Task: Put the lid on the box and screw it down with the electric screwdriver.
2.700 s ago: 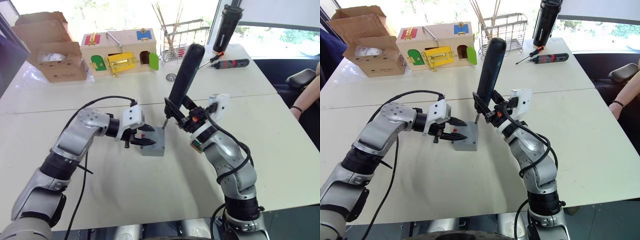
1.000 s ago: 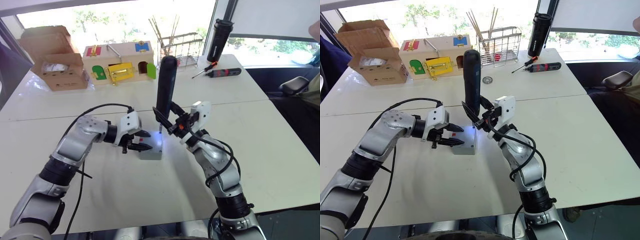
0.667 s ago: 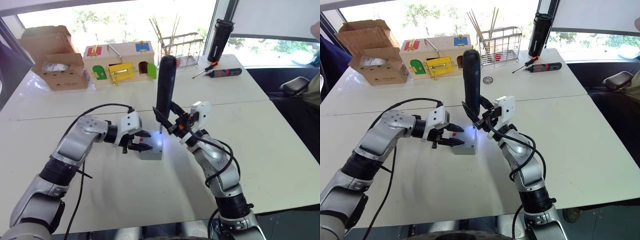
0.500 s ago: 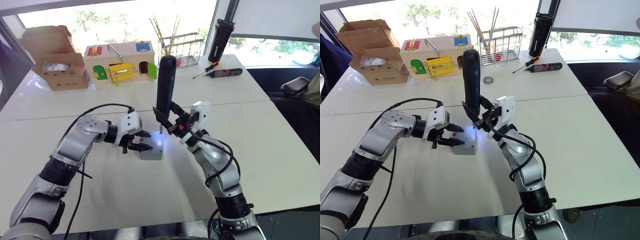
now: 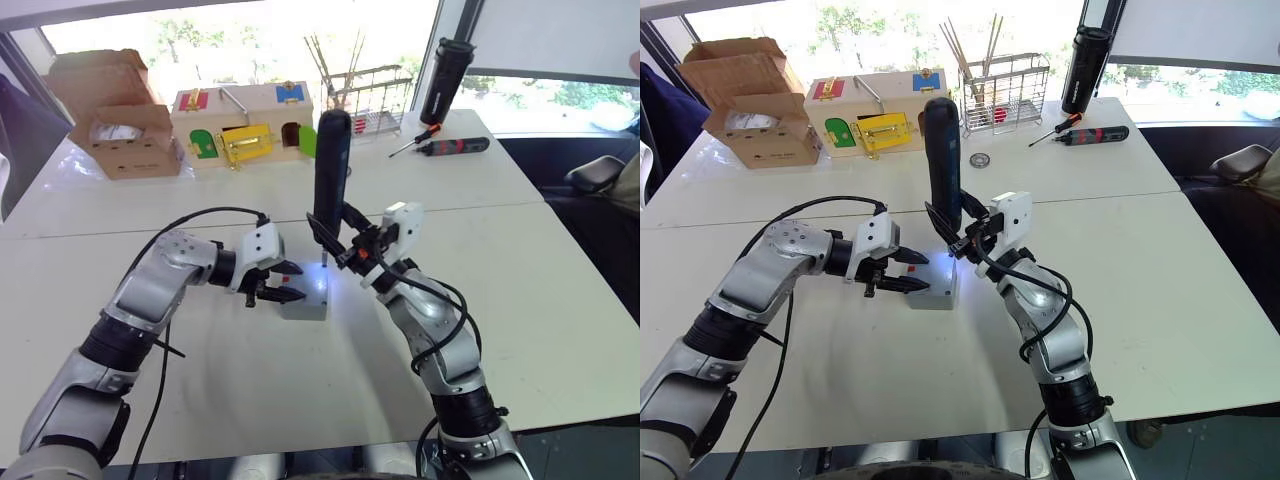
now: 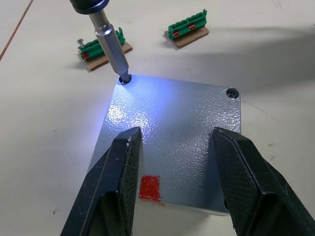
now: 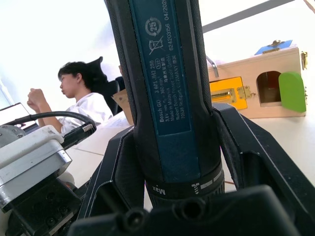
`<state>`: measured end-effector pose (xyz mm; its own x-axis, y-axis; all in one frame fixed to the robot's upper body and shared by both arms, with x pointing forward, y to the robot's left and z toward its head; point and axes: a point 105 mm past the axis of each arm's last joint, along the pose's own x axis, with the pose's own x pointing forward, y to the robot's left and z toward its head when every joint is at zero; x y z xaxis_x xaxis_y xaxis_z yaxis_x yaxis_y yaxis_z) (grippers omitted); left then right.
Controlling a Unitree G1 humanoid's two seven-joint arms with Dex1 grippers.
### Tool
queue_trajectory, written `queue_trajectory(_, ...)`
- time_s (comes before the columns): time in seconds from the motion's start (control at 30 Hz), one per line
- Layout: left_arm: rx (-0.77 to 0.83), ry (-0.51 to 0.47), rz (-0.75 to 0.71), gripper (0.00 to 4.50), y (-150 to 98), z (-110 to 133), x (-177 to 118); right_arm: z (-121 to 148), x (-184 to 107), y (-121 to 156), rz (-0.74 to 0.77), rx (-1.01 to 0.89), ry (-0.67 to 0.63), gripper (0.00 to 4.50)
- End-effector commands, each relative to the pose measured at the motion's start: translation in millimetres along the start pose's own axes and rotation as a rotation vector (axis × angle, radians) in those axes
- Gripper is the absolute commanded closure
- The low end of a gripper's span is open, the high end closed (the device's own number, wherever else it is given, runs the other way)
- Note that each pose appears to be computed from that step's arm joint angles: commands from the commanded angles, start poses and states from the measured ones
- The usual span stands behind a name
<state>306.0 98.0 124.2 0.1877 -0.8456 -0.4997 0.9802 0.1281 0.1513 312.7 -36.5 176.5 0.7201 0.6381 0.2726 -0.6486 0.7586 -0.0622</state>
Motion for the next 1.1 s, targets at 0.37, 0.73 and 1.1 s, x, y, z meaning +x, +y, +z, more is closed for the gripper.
queue_trajectory(0.37, -0.13, -0.106, 0.07, 2.16, 21.8, 10.6, -15.6, 119.4, -0.3, 7.0, 0.093, 0.065, -0.208, 2.65)
queue_trajectory(0.73, -0.083, -0.183, 0.028, 2.16, 22.7, 39.2, -22.7, 124.8, -1.2, -44.0, -0.089, 0.223, -0.116, 2.65)
queue_trajectory(1.1, 0.098, -0.267, -0.147, 2.16, -15.1, 84.1, 3.3, 111.7, -117.7, -159.9, -0.421, 0.246, 0.519, 2.65)
